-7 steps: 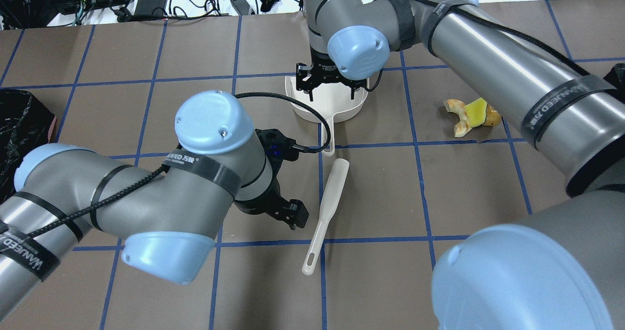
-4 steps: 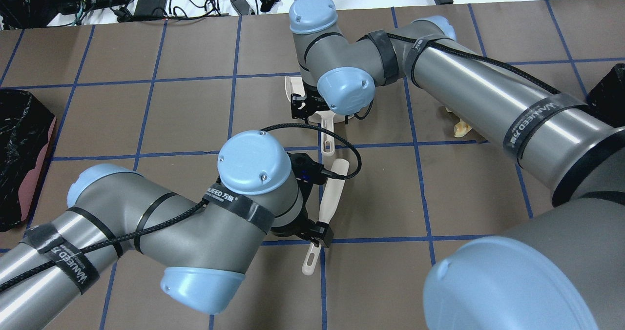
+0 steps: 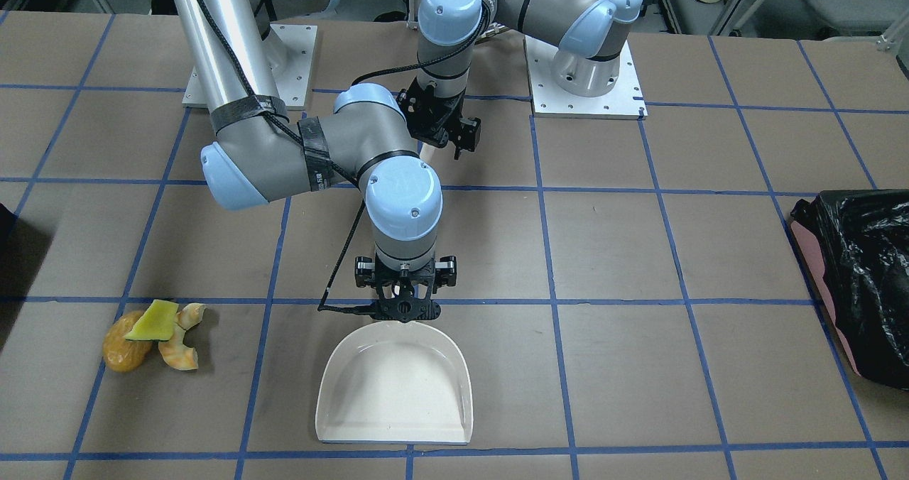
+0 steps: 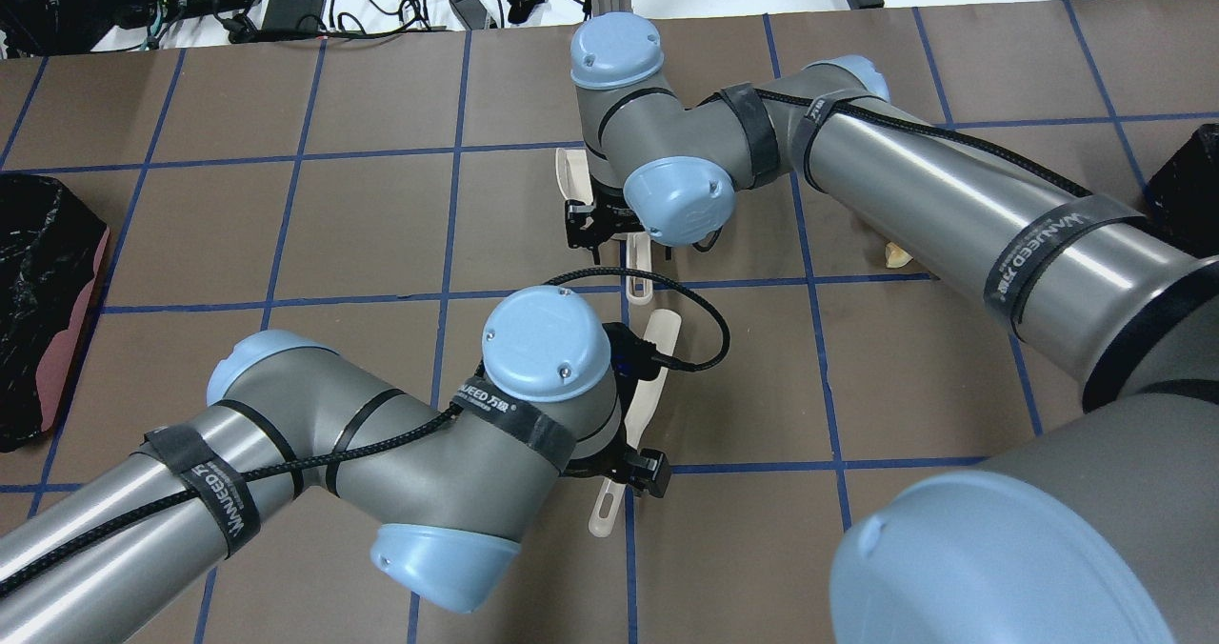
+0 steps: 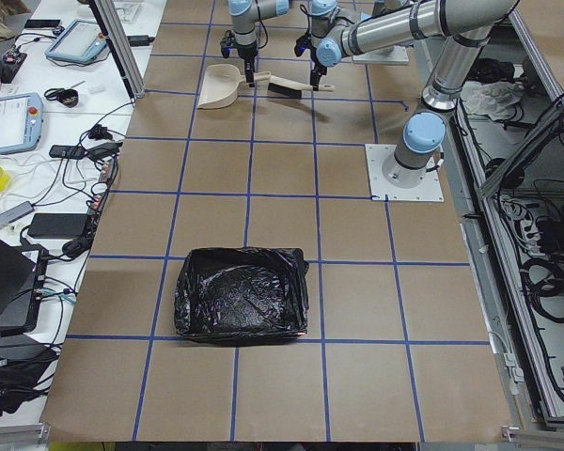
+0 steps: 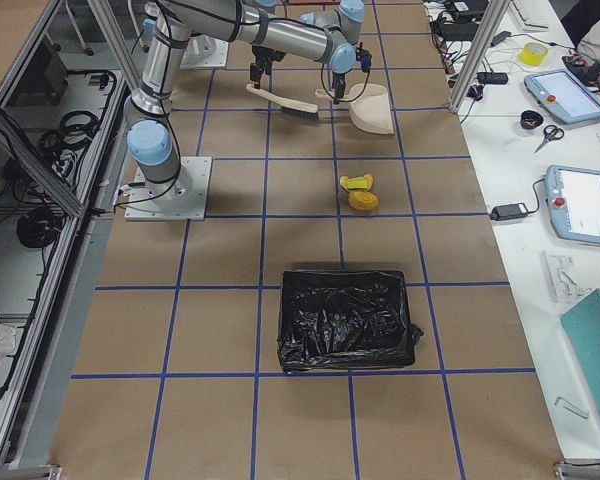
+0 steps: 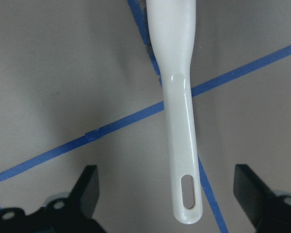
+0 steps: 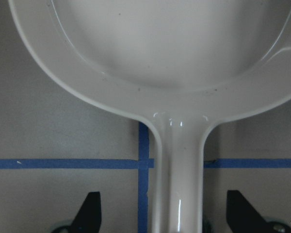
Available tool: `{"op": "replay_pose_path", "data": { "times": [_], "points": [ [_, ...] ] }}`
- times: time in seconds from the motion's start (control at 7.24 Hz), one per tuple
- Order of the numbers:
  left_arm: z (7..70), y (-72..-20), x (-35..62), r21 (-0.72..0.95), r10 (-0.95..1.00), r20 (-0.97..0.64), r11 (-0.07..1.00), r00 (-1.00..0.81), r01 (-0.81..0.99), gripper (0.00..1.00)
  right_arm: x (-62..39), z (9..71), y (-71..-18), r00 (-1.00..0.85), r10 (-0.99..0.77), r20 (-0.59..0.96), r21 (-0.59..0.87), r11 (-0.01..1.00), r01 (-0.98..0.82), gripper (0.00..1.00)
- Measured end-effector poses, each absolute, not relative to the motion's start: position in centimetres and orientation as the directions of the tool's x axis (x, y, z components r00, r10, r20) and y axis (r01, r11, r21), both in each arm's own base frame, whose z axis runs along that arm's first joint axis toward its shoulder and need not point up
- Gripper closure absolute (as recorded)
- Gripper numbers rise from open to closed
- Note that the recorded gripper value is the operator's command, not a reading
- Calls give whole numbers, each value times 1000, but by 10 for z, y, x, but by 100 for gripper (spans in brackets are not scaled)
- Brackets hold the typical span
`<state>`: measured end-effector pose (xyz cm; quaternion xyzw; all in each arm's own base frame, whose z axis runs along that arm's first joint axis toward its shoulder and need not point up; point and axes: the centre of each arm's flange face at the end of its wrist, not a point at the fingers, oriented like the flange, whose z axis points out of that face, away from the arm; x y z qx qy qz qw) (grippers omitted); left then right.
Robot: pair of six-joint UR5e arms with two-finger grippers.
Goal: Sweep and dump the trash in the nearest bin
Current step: 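Close the right gripper on the dustpan handle while the left grasps the brush handle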
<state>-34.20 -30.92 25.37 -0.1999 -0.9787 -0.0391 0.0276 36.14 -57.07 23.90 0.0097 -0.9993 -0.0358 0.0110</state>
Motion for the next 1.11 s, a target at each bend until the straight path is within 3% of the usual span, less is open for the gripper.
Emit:
{"op": "replay_pose_path", "data": {
  "times": [0.28, 0.41, 0.69, 0.83, 1.11],
  "points": [
    [239, -309, -346, 91, 393, 63, 913, -917, 398, 2, 361, 238, -569, -999, -28, 26, 82, 996, -25, 19],
    [232, -309, -346, 101, 391, 61, 913, -918, 396, 13, 360, 237, -569, -999, -28, 30, 84, 996, -26, 22],
    [225, -309, -347, 114, 378, 61, 917, -924, 383, 16, 358, 235, -567, -999, -26, 32, 92, 995, -23, 38],
    [224, -309, -347, 118, 375, 63, 918, -925, 380, 17, 358, 236, -566, -999, -26, 31, 98, 995, -23, 41],
    [223, -309, -348, 118, 375, 63, 917, -925, 380, 35, 358, 239, -565, -999, -26, 30, 102, 995, -23, 48]
  ]
}}
